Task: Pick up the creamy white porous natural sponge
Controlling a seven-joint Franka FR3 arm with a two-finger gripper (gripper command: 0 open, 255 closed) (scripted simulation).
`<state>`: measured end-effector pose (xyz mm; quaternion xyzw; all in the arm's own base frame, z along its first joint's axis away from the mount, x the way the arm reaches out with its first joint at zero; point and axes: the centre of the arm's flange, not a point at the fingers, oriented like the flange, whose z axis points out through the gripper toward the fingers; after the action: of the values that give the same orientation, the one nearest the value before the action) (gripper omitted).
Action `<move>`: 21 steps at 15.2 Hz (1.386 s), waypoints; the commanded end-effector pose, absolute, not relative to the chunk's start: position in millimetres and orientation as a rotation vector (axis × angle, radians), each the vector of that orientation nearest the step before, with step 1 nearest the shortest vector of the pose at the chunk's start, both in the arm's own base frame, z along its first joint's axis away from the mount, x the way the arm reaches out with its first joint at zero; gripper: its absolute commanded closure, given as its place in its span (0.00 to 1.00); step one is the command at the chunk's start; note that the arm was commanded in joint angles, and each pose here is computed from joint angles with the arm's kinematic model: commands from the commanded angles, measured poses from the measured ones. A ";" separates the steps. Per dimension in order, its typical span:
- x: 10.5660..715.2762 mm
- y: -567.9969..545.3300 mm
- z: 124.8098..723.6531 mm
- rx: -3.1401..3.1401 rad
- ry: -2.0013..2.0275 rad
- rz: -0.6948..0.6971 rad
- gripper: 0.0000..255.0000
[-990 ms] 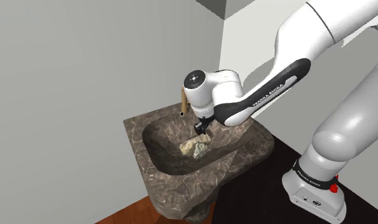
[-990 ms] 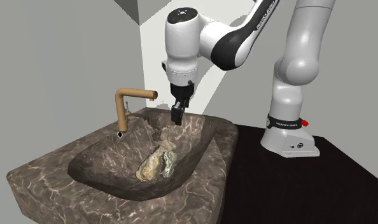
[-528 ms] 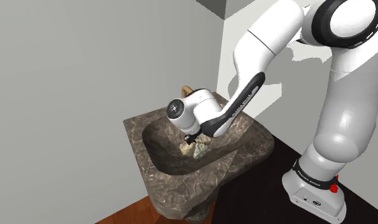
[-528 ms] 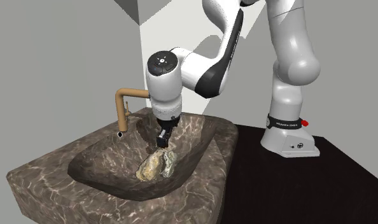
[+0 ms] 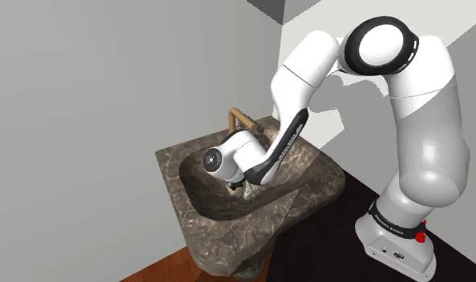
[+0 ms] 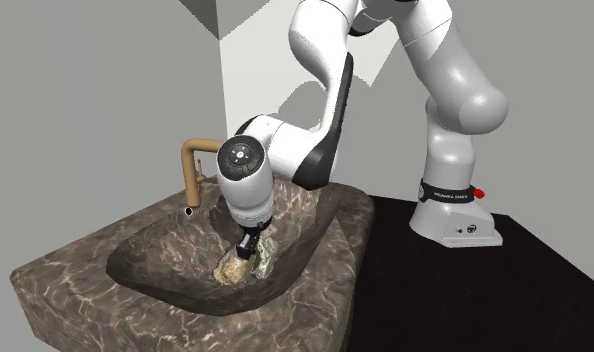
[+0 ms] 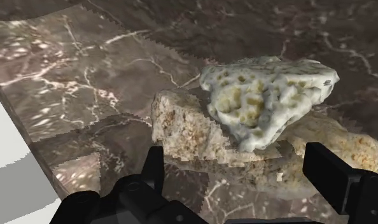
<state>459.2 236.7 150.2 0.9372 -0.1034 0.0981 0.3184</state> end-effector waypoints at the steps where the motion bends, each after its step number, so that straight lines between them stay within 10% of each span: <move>1: 459.2 236.6 140.0 2.464 -0.272 0.259 0.00; 5: 459.2 236.6 126.4 2.464 -0.272 0.259 0.00; 6: 459.1 236.9 126.1 2.464 -0.272 0.259 1.00; 21: 459.2 236.6 158.1 2.464 -0.272 0.259 1.00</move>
<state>458.9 237.2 153.5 0.9370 -0.1035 0.0987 0.3186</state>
